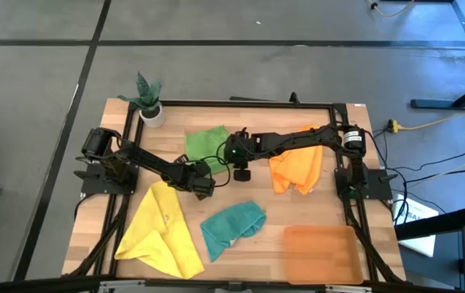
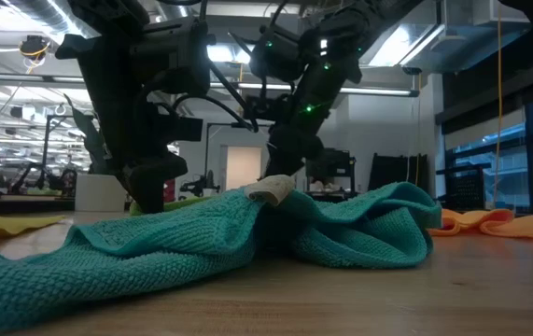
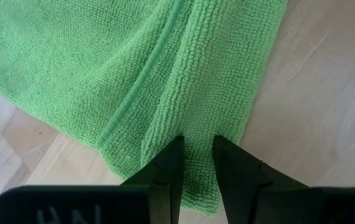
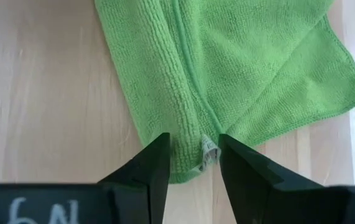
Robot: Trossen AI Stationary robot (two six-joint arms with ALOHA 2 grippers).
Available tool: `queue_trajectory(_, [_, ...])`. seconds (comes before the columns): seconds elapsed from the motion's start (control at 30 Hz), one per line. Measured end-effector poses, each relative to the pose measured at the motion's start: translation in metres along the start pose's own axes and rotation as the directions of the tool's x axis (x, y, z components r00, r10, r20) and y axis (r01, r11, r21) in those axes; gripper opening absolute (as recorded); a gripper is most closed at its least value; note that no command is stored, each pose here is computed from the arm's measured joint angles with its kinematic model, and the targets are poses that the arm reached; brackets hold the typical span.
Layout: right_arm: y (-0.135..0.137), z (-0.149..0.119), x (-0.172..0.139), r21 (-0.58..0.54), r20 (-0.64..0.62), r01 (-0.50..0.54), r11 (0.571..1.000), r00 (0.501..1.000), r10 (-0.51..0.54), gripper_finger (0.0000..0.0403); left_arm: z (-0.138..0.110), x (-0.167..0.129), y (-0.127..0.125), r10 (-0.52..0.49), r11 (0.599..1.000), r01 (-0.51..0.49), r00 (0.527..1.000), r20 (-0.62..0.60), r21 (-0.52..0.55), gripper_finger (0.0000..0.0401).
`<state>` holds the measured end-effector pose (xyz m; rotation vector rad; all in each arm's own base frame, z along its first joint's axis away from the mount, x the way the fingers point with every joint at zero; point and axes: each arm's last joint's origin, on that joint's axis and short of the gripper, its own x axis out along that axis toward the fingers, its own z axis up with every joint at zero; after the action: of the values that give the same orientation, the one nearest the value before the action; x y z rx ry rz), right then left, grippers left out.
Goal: Roll microfiber towels into tight, uniform cylinder then place into a basket
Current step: Roll the green microfiber towel
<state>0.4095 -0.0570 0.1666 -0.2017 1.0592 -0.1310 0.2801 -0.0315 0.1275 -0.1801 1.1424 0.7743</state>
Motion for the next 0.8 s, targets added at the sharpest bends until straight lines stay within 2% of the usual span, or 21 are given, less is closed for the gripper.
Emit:
queue_trajectory(0.63, [-0.002,-0.001,-0.011,0.002,-0.018,-0.004,1.000,1.000,0.004,0.0138,0.000,0.000,0.000,0.000,1.000,0.000,1.000,-0.002,-0.023,0.0080])
queue_trajectory(0.8, [-0.002,-0.001,-0.012,0.002,-0.016,-0.003,1.000,1.000,0.003,0.0138,-0.001,0.000,-0.001,-0.027,0.999,0.026,0.999,-0.026,-0.022,0.0080])
